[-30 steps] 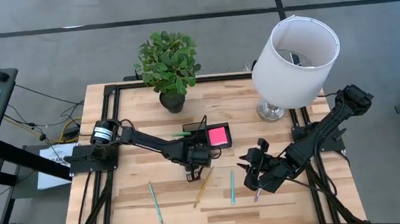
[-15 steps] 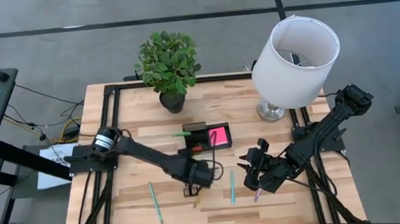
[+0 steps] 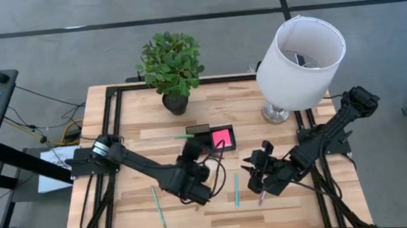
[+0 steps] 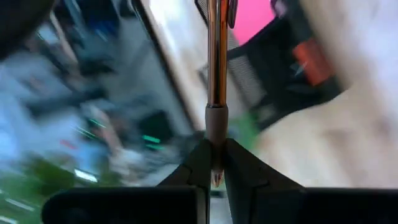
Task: Pick and place office supplies into organizer
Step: Put the brown pen into the black desk organizer
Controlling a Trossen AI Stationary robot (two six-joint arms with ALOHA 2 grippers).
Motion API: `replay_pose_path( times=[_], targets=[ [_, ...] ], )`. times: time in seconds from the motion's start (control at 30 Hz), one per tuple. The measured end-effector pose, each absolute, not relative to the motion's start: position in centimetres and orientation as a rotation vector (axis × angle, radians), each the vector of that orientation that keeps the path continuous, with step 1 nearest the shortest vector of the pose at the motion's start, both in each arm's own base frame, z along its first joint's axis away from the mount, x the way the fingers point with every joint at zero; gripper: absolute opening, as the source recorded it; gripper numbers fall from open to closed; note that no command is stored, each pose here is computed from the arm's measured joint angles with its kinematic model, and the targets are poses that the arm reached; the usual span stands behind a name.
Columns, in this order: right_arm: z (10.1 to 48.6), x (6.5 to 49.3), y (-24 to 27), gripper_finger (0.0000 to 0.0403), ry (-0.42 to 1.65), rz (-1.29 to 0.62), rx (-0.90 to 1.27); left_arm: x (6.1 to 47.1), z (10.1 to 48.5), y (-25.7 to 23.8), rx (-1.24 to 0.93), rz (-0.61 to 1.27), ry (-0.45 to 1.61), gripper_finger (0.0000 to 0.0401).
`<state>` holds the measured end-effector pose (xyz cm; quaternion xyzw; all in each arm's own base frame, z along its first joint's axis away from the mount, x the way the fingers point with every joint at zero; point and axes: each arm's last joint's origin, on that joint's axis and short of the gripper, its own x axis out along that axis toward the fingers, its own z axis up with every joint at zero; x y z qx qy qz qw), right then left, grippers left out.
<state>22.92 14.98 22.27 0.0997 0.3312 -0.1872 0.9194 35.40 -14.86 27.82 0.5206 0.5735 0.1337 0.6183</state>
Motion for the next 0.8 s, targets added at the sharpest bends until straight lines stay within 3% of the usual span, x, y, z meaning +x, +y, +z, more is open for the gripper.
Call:
replay_pose_path(
  times=[0.23,0.53,0.8],
  targets=[
    [22.3,23.4,14.4,0.0113,0.671,-0.407,0.224,36.5,28.6,-13.4,1.705,0.343,1.334,0.0012],
    [22.6,24.4,13.4,0.0113,0.63,-0.438,0.278,36.8,27.4,-11.1,1.982,0.363,1.473,0.0013],
    [22.8,25.3,12.3,0.0113,0.598,-0.474,0.319,36.5,24.4,-7.1,2.086,0.236,1.715,0.0013]
  ],
)
